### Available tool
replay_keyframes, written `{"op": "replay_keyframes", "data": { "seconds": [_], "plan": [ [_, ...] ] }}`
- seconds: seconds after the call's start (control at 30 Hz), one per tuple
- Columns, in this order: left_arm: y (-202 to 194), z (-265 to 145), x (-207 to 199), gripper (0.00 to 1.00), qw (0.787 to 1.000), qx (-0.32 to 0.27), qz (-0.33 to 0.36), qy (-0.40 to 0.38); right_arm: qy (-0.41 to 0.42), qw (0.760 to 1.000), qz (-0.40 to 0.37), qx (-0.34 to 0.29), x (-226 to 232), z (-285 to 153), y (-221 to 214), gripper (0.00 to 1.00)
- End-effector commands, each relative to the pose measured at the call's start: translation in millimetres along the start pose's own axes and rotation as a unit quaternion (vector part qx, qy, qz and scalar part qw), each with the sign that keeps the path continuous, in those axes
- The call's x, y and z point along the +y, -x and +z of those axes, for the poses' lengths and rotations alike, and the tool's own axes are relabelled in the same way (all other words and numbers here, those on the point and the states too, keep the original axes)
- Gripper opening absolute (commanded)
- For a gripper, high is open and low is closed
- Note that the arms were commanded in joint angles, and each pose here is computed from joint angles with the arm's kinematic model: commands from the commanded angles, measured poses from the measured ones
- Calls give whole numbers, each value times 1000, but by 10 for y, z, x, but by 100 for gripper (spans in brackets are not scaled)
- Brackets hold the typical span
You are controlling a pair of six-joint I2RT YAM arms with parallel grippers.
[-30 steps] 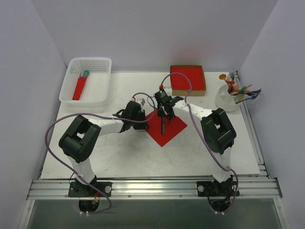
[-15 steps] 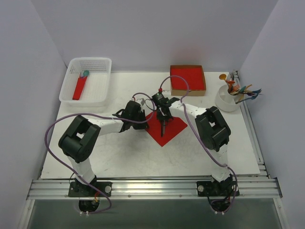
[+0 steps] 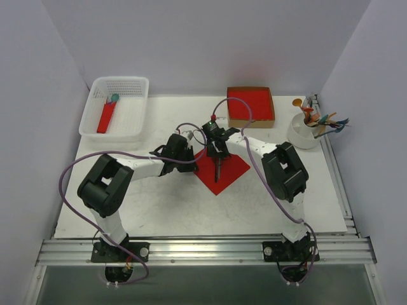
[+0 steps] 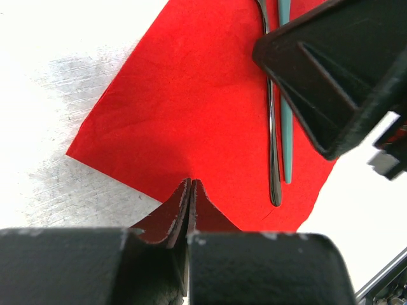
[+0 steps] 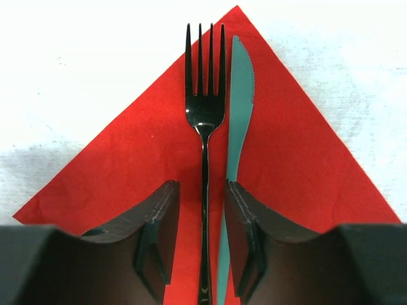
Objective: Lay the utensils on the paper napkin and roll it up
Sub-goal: Adjust the utensils on the napkin, then pick up the utensils from the container.
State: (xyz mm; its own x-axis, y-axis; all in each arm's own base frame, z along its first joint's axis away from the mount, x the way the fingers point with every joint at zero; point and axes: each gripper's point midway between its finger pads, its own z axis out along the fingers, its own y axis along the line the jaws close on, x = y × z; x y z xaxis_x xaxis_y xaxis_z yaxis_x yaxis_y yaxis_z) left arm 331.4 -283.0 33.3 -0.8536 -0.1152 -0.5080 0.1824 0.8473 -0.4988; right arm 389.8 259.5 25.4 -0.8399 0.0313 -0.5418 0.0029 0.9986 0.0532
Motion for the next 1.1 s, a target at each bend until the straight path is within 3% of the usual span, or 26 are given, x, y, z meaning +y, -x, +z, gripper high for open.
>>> {"op": "replay_keyframes", "data": {
  "seconds": [0.0,0.17,0.23,0.37,0.47,0.7,0.77,0.83,0.93,1.0,1.07],
  "plan": [
    [195,-118,-127,2,999,-26,12,-19,18,998,6,-53,28,-381,428,35],
    [268,-247,-173,4,999,-38,16,-18,0,995,23,-98,-437,-708,843,36],
    [344,-344,-197,14,998,-53,19,-15,-5,991,38,-127,-643,-978,1018,36],
    [450,-527,-262,25,996,-80,22,-20,-39,982,77,-168,-1304,-1393,1223,36],
    [487,-667,-271,42,995,-92,26,-16,-72,972,110,-194,-1851,-1669,1279,37],
    [527,-941,-235,48,990,-131,52,-12,-144,943,207,-219,-2858,-1986,1221,32],
    [544,-1049,-241,60,988,-147,55,-14,-150,935,238,-216,-3060,-1992,1146,35],
    [557,-1157,-239,64,983,-168,63,-20,-152,926,260,-229,-3134,-2050,1134,37],
    [569,-1307,-189,83,978,-196,71,-15,-162,914,285,-239,-3268,-2082,1074,40],
    [594,-1386,-164,100,974,-214,75,-11,-174,902,312,-244,-3368,-2101,1053,40],
    [582,-1472,-134,94,970,-232,77,-12,-178,891,342,-238,-3430,-2055,1036,41]
  ]
}}
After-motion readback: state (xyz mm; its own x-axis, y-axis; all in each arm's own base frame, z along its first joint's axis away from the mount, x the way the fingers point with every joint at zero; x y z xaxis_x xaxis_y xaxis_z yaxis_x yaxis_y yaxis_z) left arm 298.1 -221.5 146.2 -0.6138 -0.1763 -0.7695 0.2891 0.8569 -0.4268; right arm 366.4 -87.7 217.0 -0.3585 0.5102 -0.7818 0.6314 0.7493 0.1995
